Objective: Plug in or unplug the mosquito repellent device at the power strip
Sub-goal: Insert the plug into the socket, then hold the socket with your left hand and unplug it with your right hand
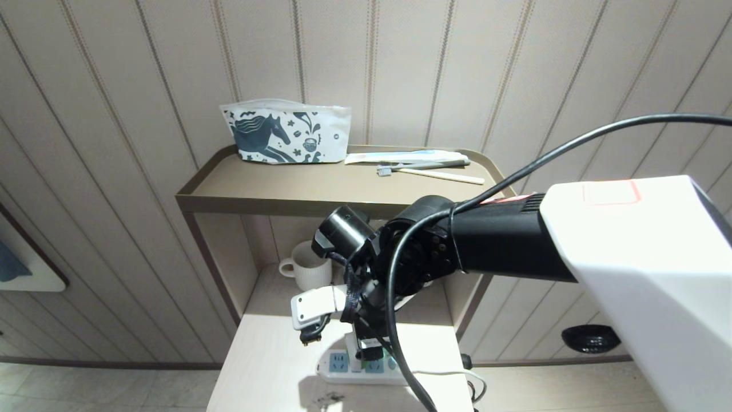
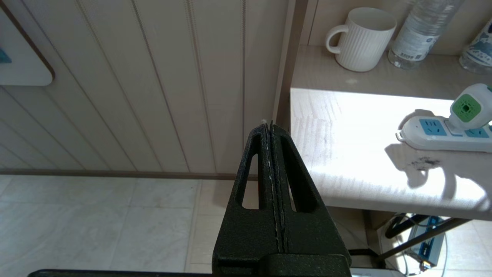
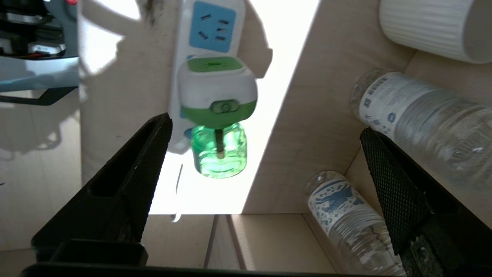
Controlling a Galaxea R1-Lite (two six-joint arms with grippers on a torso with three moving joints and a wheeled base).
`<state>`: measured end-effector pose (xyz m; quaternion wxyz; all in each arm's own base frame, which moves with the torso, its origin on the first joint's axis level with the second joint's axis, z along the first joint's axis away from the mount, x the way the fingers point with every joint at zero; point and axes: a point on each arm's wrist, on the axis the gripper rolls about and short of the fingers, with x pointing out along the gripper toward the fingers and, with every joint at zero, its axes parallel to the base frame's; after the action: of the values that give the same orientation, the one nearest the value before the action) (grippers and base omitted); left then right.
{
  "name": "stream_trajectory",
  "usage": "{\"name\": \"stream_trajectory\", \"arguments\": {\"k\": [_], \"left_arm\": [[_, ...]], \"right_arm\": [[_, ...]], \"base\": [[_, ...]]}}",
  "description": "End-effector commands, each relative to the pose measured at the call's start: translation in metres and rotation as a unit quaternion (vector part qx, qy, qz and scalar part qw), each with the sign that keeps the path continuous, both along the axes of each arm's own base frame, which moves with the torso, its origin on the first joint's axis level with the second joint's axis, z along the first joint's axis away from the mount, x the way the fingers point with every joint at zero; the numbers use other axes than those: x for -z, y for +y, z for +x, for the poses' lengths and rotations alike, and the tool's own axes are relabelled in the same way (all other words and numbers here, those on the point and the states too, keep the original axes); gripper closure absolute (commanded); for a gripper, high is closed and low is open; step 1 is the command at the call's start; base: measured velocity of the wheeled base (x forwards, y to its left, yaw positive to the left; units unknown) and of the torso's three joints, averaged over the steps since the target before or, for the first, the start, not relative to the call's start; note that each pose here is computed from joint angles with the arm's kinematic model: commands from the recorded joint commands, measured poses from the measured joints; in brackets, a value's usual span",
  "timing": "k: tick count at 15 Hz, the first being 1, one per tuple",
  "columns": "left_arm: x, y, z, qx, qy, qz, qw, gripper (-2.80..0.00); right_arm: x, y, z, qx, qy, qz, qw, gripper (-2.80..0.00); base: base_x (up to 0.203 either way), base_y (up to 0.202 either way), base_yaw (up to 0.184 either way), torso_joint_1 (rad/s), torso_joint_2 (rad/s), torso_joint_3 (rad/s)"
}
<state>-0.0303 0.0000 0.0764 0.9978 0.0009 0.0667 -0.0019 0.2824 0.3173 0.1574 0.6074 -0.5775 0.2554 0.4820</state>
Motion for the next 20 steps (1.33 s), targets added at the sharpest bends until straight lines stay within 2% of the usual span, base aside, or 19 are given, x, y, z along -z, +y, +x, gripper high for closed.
{"name": "stream_trajectory", "arguments": {"k": [1,6,10,17,20], "left_arm": [[0.000,0.000,0.000,0.000,0.001,0.000,1.0000,0.00],[0.000,0.000,0.000,0.000,0.001,0.000,1.0000,0.00],[0.000,0.000,0.000,0.000,0.001,0.001,1.0000,0.00],[0.000,0.000,0.000,0.000,0.001,0.000,1.0000,0.00],[0.000,0.000,0.000,0.000,0.001,0.000,1.0000,0.00]], "right_arm": [[-0.008,-0.009,-0.010,-0.006,0.004,-0.003,1.000,-2.80],[-0.017,-0.020,-0.024,-0.014,0.013,-0.001,1.000,-2.80],[-0.040,-0.035,-0.038,-0.018,0.000,0.020,1.000,-2.80],[-0.083,-0.082,-0.087,-0.029,-0.028,0.052,0.998,-2.80],[-0.090,-0.102,-0.101,-0.018,-0.031,0.064,0.997,-2.80]], "base": [[0.000,0.000,0.000,0.000,0.00,0.000],[0.000,0.000,0.000,0.000,0.00,0.000],[0.000,0.000,0.000,0.000,0.00,0.000],[0.000,0.000,0.000,0.000,0.00,0.000],[0.000,0.000,0.000,0.000,0.00,0.000]]}}
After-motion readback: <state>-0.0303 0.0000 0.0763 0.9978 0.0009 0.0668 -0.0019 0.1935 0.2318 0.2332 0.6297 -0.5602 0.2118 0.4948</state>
